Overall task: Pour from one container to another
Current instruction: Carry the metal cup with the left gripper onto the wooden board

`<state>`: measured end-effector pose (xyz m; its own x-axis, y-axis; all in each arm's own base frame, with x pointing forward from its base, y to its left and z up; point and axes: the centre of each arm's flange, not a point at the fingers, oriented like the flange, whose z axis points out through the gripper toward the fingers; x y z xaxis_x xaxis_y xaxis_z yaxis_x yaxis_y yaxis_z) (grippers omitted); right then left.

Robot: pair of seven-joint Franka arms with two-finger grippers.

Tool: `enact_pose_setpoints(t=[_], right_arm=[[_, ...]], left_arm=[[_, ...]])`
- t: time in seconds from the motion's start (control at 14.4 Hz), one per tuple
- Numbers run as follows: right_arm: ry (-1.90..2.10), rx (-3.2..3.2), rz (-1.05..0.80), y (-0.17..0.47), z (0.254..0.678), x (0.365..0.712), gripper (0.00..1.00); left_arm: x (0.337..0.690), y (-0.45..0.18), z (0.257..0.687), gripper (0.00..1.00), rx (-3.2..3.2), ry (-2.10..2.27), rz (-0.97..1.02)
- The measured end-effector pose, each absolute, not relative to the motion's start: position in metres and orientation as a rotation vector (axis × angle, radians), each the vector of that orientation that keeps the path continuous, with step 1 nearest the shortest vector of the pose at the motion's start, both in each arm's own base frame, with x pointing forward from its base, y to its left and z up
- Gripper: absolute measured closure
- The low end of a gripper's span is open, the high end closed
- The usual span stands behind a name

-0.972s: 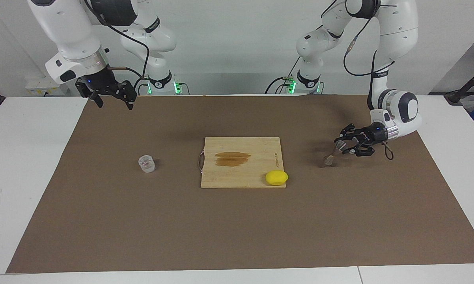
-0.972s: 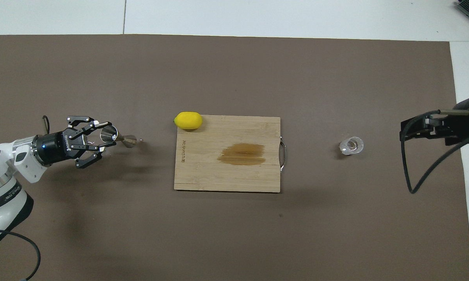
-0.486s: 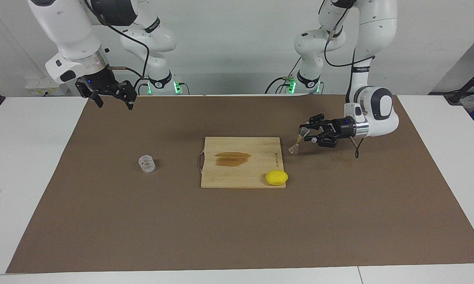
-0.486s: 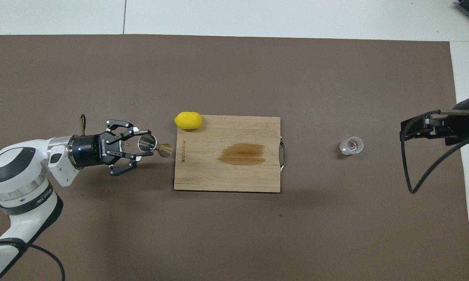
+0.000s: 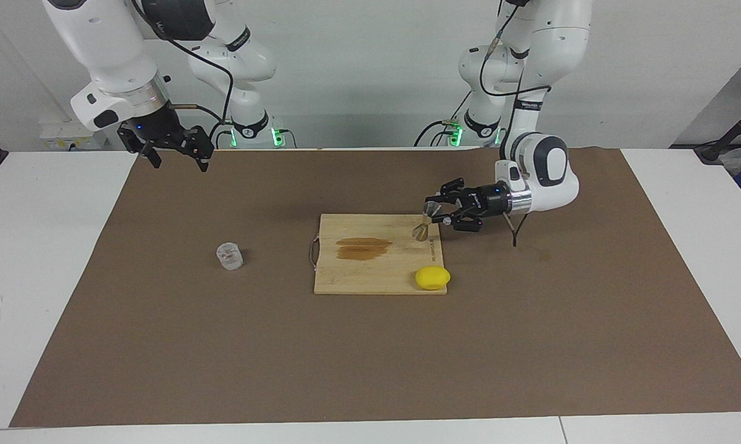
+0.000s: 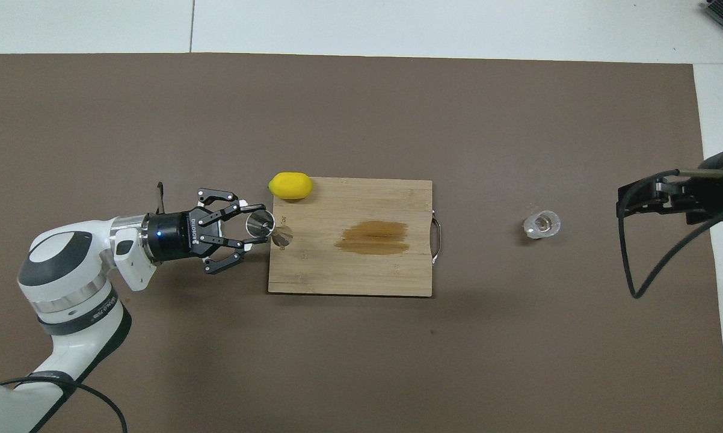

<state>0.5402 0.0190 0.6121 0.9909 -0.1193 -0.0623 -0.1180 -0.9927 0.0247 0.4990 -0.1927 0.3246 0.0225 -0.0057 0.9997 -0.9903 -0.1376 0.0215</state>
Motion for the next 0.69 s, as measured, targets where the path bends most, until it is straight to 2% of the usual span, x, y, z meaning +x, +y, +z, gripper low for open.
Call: enact_pose_setpoints(t=[0.42,0.69], right_arm=[[-0.187,3.113,-0.1,0.018,0.612,0.54,0.0],[-0.259,3.109,-0.089,0.012,0.611,0.541,0.0]], left_arm=[[0.458,-0.302,0.321,0.49,1.452,-1.083,1.337],[0.458,-0.319,0.325,0.49,1.485,-1.129,1.405]])
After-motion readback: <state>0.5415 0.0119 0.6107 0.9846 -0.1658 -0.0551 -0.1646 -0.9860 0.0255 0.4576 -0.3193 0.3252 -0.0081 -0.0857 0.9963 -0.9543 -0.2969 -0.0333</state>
